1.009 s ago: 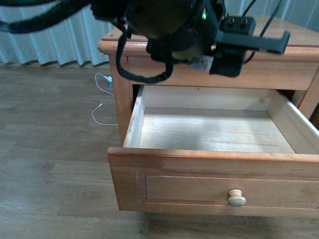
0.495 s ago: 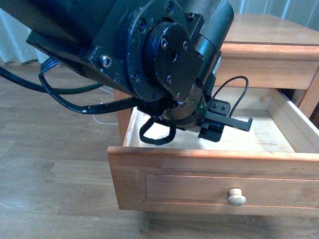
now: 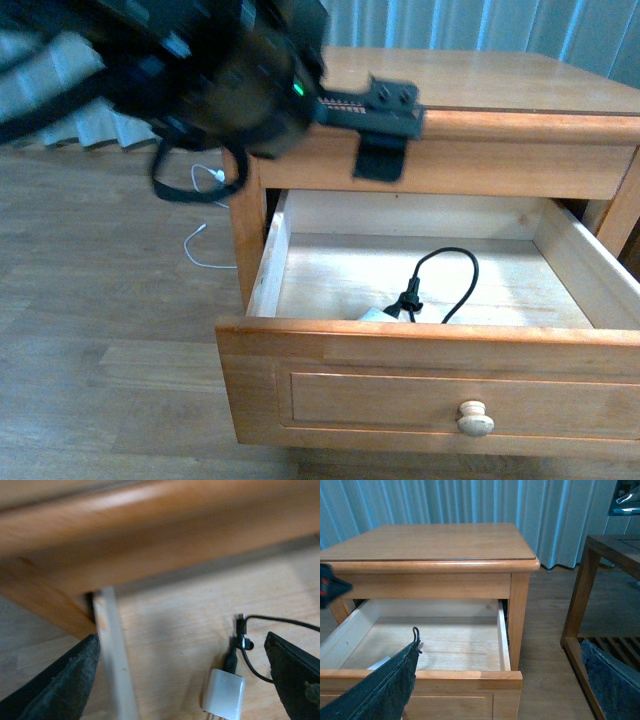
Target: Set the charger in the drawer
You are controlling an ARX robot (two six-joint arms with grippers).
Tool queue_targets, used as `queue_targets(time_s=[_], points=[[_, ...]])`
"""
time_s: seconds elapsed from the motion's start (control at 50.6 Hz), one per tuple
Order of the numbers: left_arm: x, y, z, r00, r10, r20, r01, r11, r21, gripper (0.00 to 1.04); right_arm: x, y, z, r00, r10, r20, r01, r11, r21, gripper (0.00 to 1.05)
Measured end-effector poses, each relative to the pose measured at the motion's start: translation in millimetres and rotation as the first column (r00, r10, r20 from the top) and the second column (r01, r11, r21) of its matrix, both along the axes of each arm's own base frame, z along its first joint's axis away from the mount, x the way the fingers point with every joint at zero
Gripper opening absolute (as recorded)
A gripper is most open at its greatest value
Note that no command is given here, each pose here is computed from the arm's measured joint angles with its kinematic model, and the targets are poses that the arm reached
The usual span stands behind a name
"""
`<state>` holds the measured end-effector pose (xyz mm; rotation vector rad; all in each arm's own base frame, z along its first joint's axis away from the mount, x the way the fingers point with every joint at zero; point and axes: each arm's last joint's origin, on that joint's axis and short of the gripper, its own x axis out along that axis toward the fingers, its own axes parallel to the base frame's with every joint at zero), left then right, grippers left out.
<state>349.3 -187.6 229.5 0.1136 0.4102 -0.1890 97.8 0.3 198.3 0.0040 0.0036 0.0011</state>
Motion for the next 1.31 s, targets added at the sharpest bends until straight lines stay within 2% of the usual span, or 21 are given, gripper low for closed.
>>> queue_targets(time_s=[0.119, 0.198, 0.316, 0.396, 0.514, 0.554, 0.613, 0.752, 0.791, 0.91, 1.088, 1.226, 1.305], points=[[-38.5, 42.8, 44.9, 0.994, 0.045, 0.102, -0.039, 0.998, -0.058, 0.99, 0.0, 0.0, 0.0, 1.0, 0.0, 0.0, 0.0, 1.0, 0.0, 0.97], [-65.3, 63.7, 61.3, 0.989, 0.056, 0.137, -0.045, 0.996, -0.078, 0.99, 0.0, 0.0, 0.0, 1.0, 0.0, 0.0, 0.0, 1.0, 0.0, 0.97], [-129.4, 111.5, 79.1, 0.977, 0.105, 0.184, -0.084, 0.989, -0.12, 0.99, 0.0, 0.0, 0.0, 1.0, 0.0, 0.0, 0.0, 1.0, 0.0, 0.97], [-178.7, 142.8, 74.6, 0.967, 0.181, 0.179, -0.155, 0.976, -0.152, 0.99, 0.0, 0.0, 0.0, 1.0, 0.0, 0.0, 0.0, 1.0, 0.0, 0.97], [-246.0, 177.8, 50.2, 0.946, 0.276, 0.171, -0.238, 0.948, -0.214, 0.99, 0.0, 0.0, 0.0, 1.0, 0.0, 0.0, 0.0, 1.0, 0.0, 0.97], [-252.5, 184.7, 42.5, 0.936, 0.306, 0.175, -0.257, 0.932, -0.255, 0.99, 0.0, 0.0, 0.0, 1.0, 0.0, 0.0, 0.0, 1.0, 0.0, 0.97], [-251.7, 193.4, 24.6, 0.913, 0.389, 0.124, -0.347, 0.899, -0.269, 0.99, 0.0, 0.0, 0.0, 1.0, 0.0, 0.0, 0.0, 1.0, 0.0, 0.97], [-250.9, 194.1, 20.4, 0.913, 0.394, 0.106, -0.353, 0.893, -0.28, 0.99, 0.0, 0.0, 0.0, 1.0, 0.0, 0.0, 0.0, 1.0, 0.0, 0.97], [-251.3, 191.9, 20.0, 0.923, 0.343, 0.173, -0.289, 0.917, -0.276, 0.94, 0.0, 0.0, 0.0, 1.0, 0.0, 0.0, 0.0, 1.0, 0.0, 0.97], [-252.5, 187.4, 8.6, 0.901, 0.226, 0.369, -0.154, 0.965, -0.214, 0.73, 0.0, 0.0, 0.0, 1.0, 0.0, 0.0, 0.0, 1.0, 0.0, 0.97], [-251.3, 187.7, -15.1, 0.903, 0.215, 0.372, -0.162, 0.972, -0.168, 0.4, 0.0, 0.0, 0.0, 1.0, 0.0, 0.0, 0.0, 1.0, 0.0, 0.97], [-251.5, 187.6, -30.1, 0.902, 0.21, 0.377, -0.161, 0.974, -0.158, 0.04, 0.0, 0.0, 0.0, 1.0, 0.0, 0.0, 0.0, 1.0, 0.0, 0.97], [-251.5, 187.6, -35.2, 0.902, 0.209, 0.378, -0.161, 0.975, -0.155, 0.04, 0.0, 0.0, 0.0, 1.0, 0.0, 0.0, 0.0, 1.0, 0.0, 0.97]])
